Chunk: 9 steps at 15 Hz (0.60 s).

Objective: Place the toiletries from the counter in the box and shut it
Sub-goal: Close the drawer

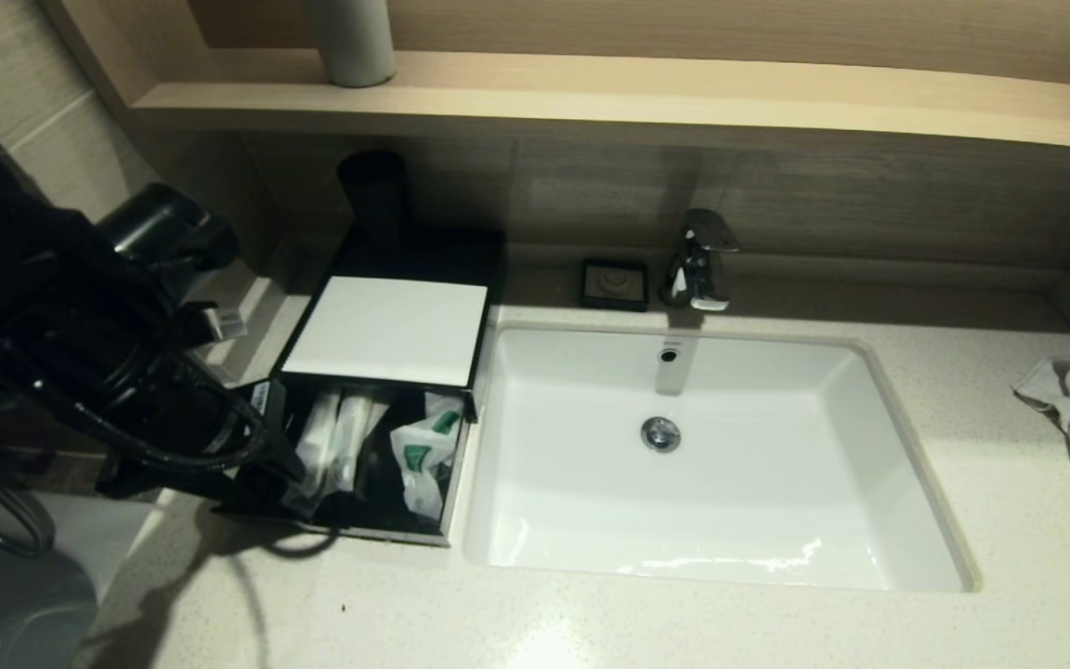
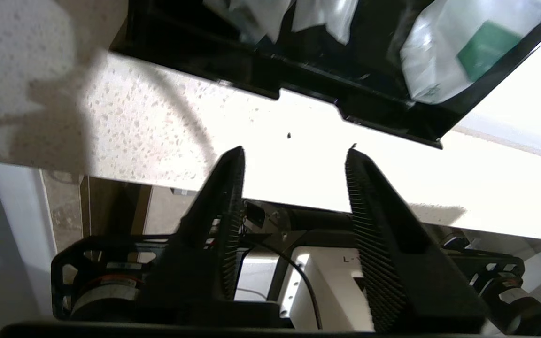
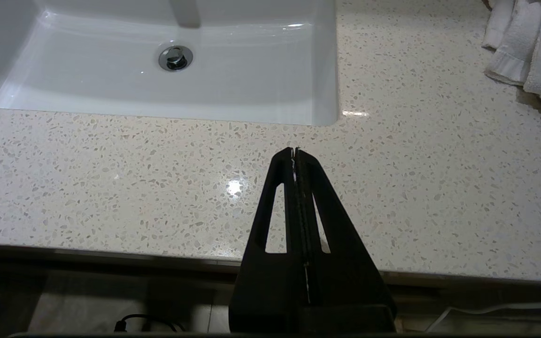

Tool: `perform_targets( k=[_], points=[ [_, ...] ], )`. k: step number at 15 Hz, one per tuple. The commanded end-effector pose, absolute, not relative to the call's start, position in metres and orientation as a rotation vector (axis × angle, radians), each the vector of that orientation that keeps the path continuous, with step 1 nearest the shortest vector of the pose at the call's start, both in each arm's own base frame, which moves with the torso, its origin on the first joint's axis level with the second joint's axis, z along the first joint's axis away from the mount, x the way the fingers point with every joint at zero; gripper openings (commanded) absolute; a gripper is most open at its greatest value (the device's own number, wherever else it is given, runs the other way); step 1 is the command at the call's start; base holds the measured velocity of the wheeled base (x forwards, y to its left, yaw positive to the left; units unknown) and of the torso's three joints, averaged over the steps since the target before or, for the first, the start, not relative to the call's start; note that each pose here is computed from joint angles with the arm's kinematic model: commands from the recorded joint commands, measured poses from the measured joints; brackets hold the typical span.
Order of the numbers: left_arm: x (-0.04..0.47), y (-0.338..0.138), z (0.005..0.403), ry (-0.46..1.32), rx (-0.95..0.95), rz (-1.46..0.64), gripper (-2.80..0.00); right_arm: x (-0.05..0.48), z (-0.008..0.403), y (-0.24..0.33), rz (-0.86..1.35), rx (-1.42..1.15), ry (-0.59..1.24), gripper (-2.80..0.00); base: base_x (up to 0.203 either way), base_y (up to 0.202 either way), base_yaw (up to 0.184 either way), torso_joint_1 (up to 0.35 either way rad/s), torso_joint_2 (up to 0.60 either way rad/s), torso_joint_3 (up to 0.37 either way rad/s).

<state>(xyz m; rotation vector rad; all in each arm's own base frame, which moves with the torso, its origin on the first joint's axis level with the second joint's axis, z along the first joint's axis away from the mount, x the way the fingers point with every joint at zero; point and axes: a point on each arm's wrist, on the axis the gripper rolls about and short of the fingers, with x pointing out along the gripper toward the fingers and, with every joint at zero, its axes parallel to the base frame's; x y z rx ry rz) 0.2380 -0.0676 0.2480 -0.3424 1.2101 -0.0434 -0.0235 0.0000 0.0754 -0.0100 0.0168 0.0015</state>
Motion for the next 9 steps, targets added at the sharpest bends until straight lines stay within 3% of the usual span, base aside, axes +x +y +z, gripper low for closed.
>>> perform_targets(
  k=[1, 9],
  points=[
    [0.226, -0.064, 0.244, 1.23, -0.335, -0.027, -2.8, -0.024, 0.075, 0.0, 0.002, -0.011, 0.017, -2.8, 0.0, 0.0, 0.0, 0.0, 0.0, 0.0],
    [0.214, -0.072, 0.201, 1.189, -0.208, 0.006, -2.8, -0.024, 0.075, 0.0, 0.002, -0.011, 0.018, -2.8, 0.0, 0.0, 0.0, 0.0, 0.0, 0.0]
  ],
)
